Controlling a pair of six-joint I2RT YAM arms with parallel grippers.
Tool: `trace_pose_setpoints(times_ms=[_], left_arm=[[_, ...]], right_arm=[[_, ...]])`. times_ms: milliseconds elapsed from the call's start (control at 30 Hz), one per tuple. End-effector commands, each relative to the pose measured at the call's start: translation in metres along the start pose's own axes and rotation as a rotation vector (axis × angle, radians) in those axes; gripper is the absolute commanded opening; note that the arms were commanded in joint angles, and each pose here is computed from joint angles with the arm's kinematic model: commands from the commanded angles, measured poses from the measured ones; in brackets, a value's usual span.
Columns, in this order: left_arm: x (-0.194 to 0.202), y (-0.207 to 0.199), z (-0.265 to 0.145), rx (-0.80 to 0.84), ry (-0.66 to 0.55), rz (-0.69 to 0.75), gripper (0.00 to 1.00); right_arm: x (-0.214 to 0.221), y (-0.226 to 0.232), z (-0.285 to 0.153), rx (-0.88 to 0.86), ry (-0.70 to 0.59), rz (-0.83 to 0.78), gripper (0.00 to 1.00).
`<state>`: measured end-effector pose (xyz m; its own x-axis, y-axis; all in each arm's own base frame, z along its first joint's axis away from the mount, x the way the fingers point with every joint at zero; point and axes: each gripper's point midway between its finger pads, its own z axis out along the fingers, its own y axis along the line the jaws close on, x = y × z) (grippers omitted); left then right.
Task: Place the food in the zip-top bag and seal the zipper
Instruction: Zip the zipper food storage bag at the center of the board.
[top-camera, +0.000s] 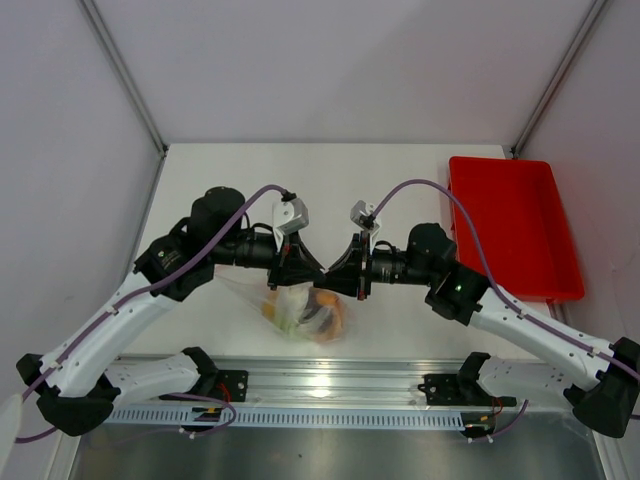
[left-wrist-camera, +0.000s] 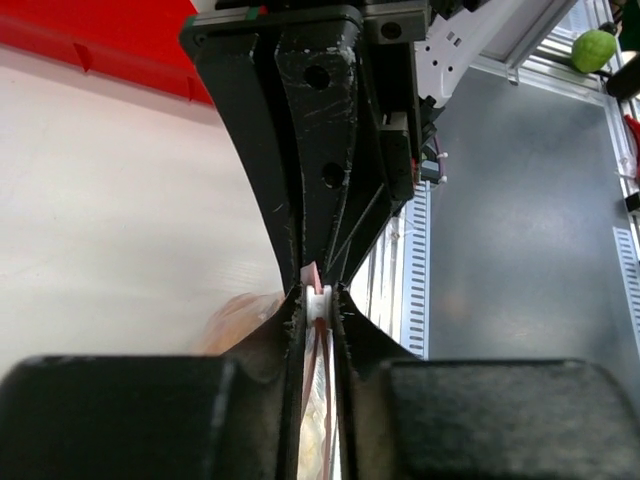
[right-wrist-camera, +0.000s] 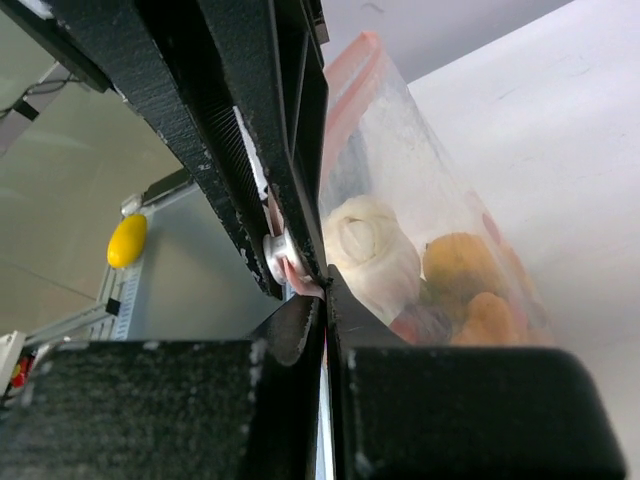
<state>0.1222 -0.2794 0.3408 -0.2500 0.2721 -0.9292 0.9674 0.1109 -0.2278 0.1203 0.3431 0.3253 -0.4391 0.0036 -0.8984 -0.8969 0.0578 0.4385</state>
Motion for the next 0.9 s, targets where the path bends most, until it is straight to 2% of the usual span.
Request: trace_pose_setpoints(times_ms=[0, 133, 267, 433, 667, 733, 767, 800, 867], left_arm=[[0.01, 0.008, 0.004, -0.028, 0.038, -0.032, 0.18], [0.01, 0.011, 0.003, -0.048, 0.037, -0.028, 0.27], [0.009, 0.012, 0.001, -0.058, 0.032, -0.023, 0.29], [0.011, 0.012, -0.003, -0.071, 0.026, -0.015, 0.41], [0.014, 0.019, -0.006, -0.1, 0.025, -0.023, 0.45], [0.014, 0.02, -0.008, -0.106, 0.021, -0.021, 0.4], [0.015, 0.021, -0.008, -0.107, 0.022, -0.025, 0.33], [0.016, 0.021, -0.008, -0.105, 0.025, -0.03, 0.21], [0.017, 0.022, -0.008, -0.106, 0.027, -0.035, 0.16]], right_arm=[[-0.065, 0.042, -0.004, -0.096, -0.241, -0.092, 0.0], [-0.063, 0.043, -0.004, -0.097, -0.237, -0.085, 0.0], [-0.06, 0.045, -0.002, -0.102, -0.223, -0.086, 0.0], [-0.059, 0.044, -0.002, -0.096, -0.217, -0.087, 0.0], [-0.058, 0.046, -0.002, -0.099, -0.21, -0.088, 0.0], [-0.058, 0.046, -0.002, -0.1, -0.212, -0.087, 0.0], [-0.058, 0.047, -0.002, -0.101, -0.211, -0.085, 0.0], [-0.057, 0.048, -0.002, -0.104, -0.21, -0.086, 0.0], [-0.058, 0.048, -0.001, -0.103, -0.211, -0.089, 0.0]])
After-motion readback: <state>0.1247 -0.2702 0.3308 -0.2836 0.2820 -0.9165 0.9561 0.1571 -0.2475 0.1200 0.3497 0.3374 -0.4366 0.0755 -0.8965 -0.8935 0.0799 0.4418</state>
